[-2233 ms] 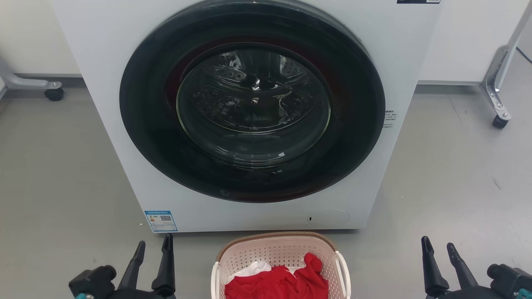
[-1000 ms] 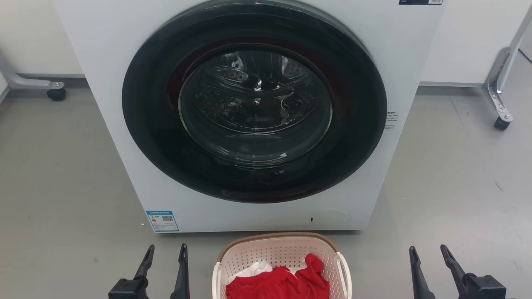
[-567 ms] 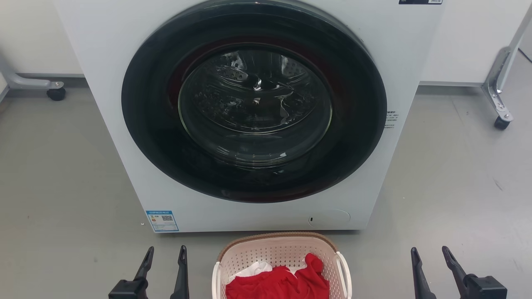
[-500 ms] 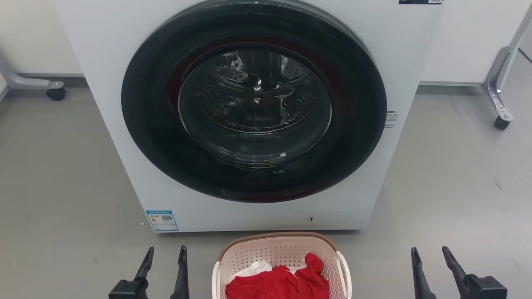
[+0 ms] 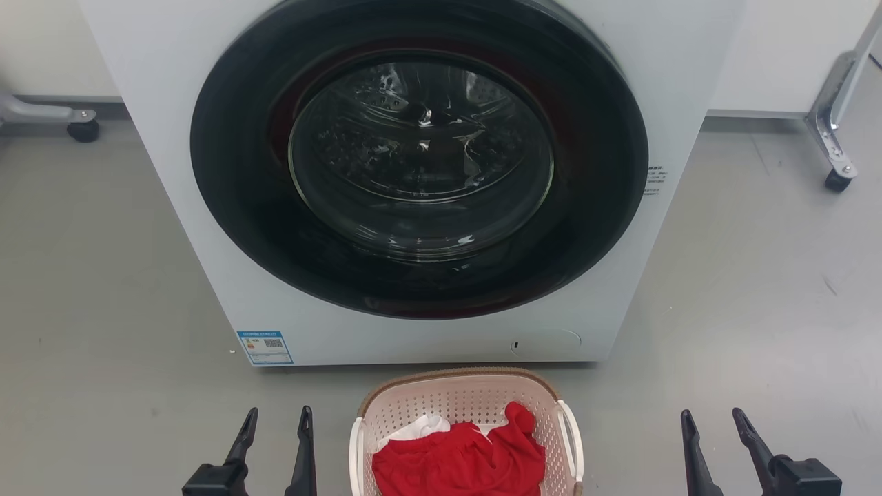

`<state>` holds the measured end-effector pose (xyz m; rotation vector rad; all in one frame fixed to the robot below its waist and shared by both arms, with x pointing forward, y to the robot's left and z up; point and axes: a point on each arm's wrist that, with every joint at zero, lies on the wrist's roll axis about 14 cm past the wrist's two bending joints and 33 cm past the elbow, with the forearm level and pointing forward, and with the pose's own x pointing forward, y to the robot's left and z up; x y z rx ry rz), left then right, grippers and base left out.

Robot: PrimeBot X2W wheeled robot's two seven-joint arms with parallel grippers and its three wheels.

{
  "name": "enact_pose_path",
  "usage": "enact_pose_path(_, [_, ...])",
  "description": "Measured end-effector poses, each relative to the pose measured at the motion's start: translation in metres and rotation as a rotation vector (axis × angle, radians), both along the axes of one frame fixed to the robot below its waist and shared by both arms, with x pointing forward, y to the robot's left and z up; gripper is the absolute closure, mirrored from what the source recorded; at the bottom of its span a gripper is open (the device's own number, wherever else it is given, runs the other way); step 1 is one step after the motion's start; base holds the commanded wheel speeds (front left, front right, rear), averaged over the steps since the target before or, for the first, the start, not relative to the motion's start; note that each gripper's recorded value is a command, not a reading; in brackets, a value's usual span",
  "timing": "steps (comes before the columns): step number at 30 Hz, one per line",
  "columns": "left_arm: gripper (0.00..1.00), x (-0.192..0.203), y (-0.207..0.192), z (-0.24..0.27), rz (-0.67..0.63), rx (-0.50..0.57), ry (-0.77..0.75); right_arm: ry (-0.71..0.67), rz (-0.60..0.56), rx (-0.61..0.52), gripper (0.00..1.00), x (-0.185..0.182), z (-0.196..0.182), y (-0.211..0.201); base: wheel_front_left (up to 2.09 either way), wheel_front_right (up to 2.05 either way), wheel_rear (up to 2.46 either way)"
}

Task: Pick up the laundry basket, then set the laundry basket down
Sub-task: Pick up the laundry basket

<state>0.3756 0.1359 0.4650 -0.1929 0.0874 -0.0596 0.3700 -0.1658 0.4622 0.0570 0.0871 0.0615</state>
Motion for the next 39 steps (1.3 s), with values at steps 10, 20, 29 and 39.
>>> enact_pose_path(10, [0.00,0.011,-0.004,-0.019,-0.010,-0.009,0.053,0.029,0.002,0.000,0.00,0.016,-0.011,0.000,0.00,0.00,0.00])
enact_pose_path(20, [0.00,0.039,-0.014,-0.032,-0.034,-0.025,0.076,0.054,0.019,0.003,0.00,0.043,-0.025,0.005,0.00,0.00,0.00])
enact_pose_path(29, [0.00,0.070,-0.022,-0.060,-0.066,-0.031,0.124,0.093,0.021,0.015,0.00,0.073,-0.048,0.010,0.00,0.00,0.00])
enact_pose_path(39, [0.00,0.094,-0.033,-0.105,-0.115,-0.031,0.215,0.178,0.019,0.028,0.00,0.095,-0.087,0.011,0.00,0.00,0.00])
